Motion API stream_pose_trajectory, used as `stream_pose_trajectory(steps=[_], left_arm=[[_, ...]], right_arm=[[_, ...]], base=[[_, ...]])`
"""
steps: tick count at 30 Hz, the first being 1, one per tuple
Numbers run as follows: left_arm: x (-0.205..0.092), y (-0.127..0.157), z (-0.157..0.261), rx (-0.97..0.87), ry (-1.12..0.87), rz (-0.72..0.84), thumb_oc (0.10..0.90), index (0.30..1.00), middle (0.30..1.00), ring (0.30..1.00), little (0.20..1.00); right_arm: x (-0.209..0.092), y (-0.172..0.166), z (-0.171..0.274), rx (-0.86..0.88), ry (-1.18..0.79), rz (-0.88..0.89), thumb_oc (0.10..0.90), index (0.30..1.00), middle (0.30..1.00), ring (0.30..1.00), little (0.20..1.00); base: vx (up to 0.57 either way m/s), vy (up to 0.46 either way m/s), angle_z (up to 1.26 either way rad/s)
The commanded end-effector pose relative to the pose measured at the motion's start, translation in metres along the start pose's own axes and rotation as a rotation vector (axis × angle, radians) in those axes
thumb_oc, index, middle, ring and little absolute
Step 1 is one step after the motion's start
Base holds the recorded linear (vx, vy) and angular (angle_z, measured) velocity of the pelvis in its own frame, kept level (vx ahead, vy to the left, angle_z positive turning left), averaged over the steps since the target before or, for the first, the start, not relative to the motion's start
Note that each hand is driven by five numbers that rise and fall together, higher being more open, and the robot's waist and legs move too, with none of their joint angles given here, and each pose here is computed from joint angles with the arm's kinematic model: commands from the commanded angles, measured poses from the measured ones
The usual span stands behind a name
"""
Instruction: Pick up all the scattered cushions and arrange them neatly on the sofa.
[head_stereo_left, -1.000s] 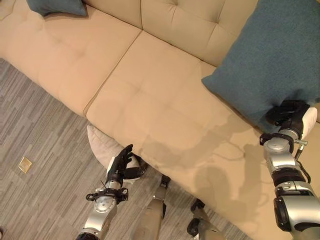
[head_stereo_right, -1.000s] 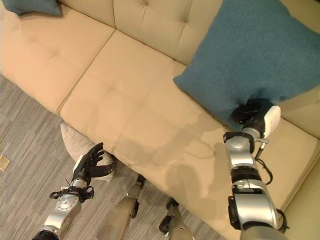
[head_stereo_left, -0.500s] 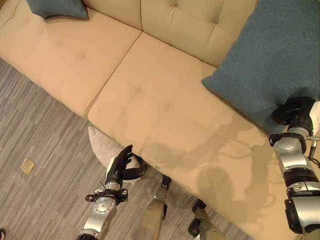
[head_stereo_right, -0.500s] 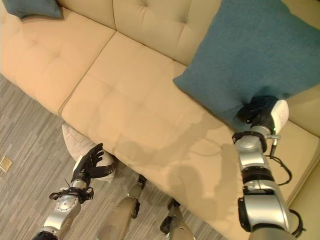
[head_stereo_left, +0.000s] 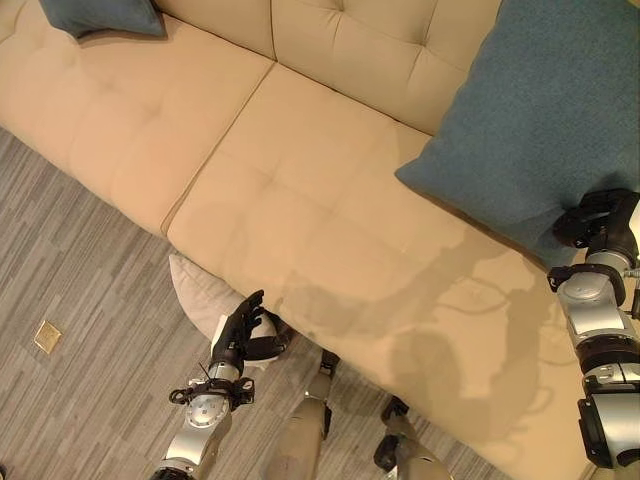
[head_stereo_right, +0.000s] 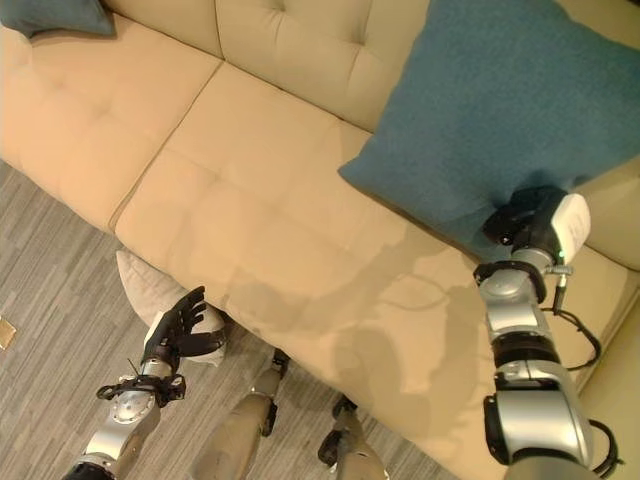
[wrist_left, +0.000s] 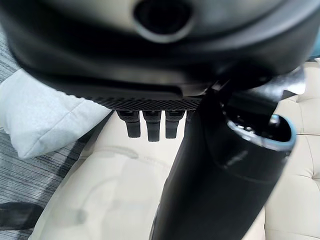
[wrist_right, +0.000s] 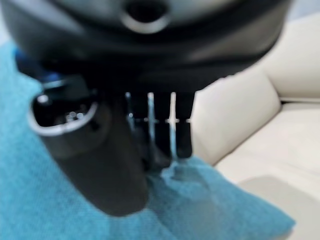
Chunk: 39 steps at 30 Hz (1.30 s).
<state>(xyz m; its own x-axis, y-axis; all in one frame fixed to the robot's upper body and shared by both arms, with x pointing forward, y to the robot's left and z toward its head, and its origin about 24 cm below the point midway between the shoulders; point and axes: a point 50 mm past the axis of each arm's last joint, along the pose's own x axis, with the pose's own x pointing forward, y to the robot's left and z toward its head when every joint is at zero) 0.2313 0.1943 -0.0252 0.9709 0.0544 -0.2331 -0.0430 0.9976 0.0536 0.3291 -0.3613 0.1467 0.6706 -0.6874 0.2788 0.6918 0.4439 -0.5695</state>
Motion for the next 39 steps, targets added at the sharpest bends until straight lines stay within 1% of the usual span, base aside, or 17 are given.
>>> stream_pose_trajectory(steps=[1,2,3,4,7,10,13,14,16,21,22,24,28,33,34,36,39], left_arm=[[-0.005,0.012,0.01,0.011,-0.085,0.037,0.8,0.9,0.9,0.9,0.9],[-0.005,0.013,0.01,0.004,-0.085,0.046,0.8,0.9,0.9,0.9,0.9],[-0.005,0.013,0.01,0.004,-0.085,0.046,0.8,0.9,0.9,0.9,0.9],[-0.006,0.015,0.01,0.0,-0.084,0.053,0.8,0.9,0.9,0.9,0.9],[-0.008,0.019,0.009,-0.001,-0.079,0.061,0.8,0.9,0.9,0.9,0.9],[-0.012,0.028,0.008,0.003,-0.073,0.077,0.8,0.9,0.9,0.9,0.9],[-0.014,0.032,0.006,0.011,-0.062,0.085,0.8,0.9,0.9,0.9,0.9],[-0.018,0.035,0.002,0.017,-0.044,0.089,0.8,0.9,0.9,0.9,0.9],[-0.02,0.038,0.001,0.02,-0.036,0.096,0.8,0.9,0.9,0.9,0.9],[-0.027,0.044,-0.013,0.021,0.03,0.112,0.8,0.9,0.9,0.9,0.9],[-0.03,0.045,-0.02,0.02,0.064,0.113,0.8,0.9,0.9,0.9,0.9],[-0.032,0.046,-0.023,0.024,0.077,0.116,0.8,0.9,0.9,0.9,0.9],[-0.038,0.049,-0.037,0.043,0.145,0.12,0.8,0.9,0.9,0.9,0.9],[-0.047,0.048,-0.067,-0.011,0.284,0.143,0.8,0.9,0.9,0.9,0.9],[-0.051,0.048,-0.078,-0.023,0.338,0.163,0.8,0.9,0.9,0.9,0.9],[-0.053,0.048,-0.084,-0.021,0.369,0.168,0.8,0.9,0.9,0.9,0.9],[-0.066,0.047,-0.115,-0.049,0.527,0.235,0.8,0.9,0.9,0.9,0.9]], right_arm=[[0.023,-0.055,0.082,0.027,-0.364,-0.192,0.8,0.9,0.9,0.9,0.9],[0.019,-0.044,0.078,0.04,-0.357,-0.137,0.8,0.9,0.9,0.9,0.9],[0.019,-0.044,0.078,0.04,-0.357,-0.137,0.8,0.9,0.9,0.9,0.9],[0.014,-0.034,0.073,0.051,-0.356,-0.066,0.8,0.9,0.9,0.9,0.9],[0.008,-0.028,0.066,0.038,-0.359,0.014,0.8,0.9,0.9,0.9,0.9],[-0.01,-0.015,0.045,0.044,-0.355,0.169,0.8,0.9,0.9,0.9,0.9],[-0.022,-0.01,0.032,0.032,-0.351,0.246,0.8,0.9,0.9,0.9,0.9],[-0.038,-0.007,0.02,0.019,-0.362,0.325,0.8,0.9,0.9,0.9,0.9],[-0.046,-0.007,0.012,0.01,-0.356,0.352,0.8,0.9,0.9,0.9,0.9],[-0.081,0.001,-0.033,-0.011,-0.248,0.468,0.8,0.9,0.9,0.9,0.9],[-0.095,0.005,-0.047,-0.021,-0.208,0.514,0.8,0.9,0.9,0.9,0.9],[-0.103,0.008,-0.054,-0.024,-0.187,0.54,0.8,0.9,0.9,0.9,0.9],[-0.137,0.022,-0.076,-0.025,-0.115,0.657,0.8,0.9,0.9,0.9,0.9],[-0.175,0.042,-0.11,-0.052,0.023,0.785,0.8,0.9,0.9,0.9,0.9],[-0.188,0.05,-0.123,-0.065,0.093,0.817,0.8,0.9,0.9,0.9,0.9],[-0.194,0.054,-0.13,-0.074,0.124,0.833,0.8,0.9,0.9,0.9,0.9],[-0.214,0.066,-0.147,-0.109,0.218,0.89,0.8,0.9,0.9,0.9,0.9]], base=[[0.0,0.0,0.0],[0.0,0.0,0.0],[0.0,0.0,0.0],[0.0,0.0,0.0],[-0.01,-0.009,-0.04],[-0.01,-0.021,-0.04],[0.0,0.0,0.0],[0.0,0.0,0.0],[0.0,0.0,0.0],[0.04,-0.005,-0.04],[0.03,-0.01,-0.04],[0.02,-0.009,-0.04],[0.0,-0.022,-0.12],[-0.01,-0.043,-0.07],[-0.03,-0.085,-0.13],[-0.03,-0.068,-0.21],[-0.05,-0.111,-0.18]])
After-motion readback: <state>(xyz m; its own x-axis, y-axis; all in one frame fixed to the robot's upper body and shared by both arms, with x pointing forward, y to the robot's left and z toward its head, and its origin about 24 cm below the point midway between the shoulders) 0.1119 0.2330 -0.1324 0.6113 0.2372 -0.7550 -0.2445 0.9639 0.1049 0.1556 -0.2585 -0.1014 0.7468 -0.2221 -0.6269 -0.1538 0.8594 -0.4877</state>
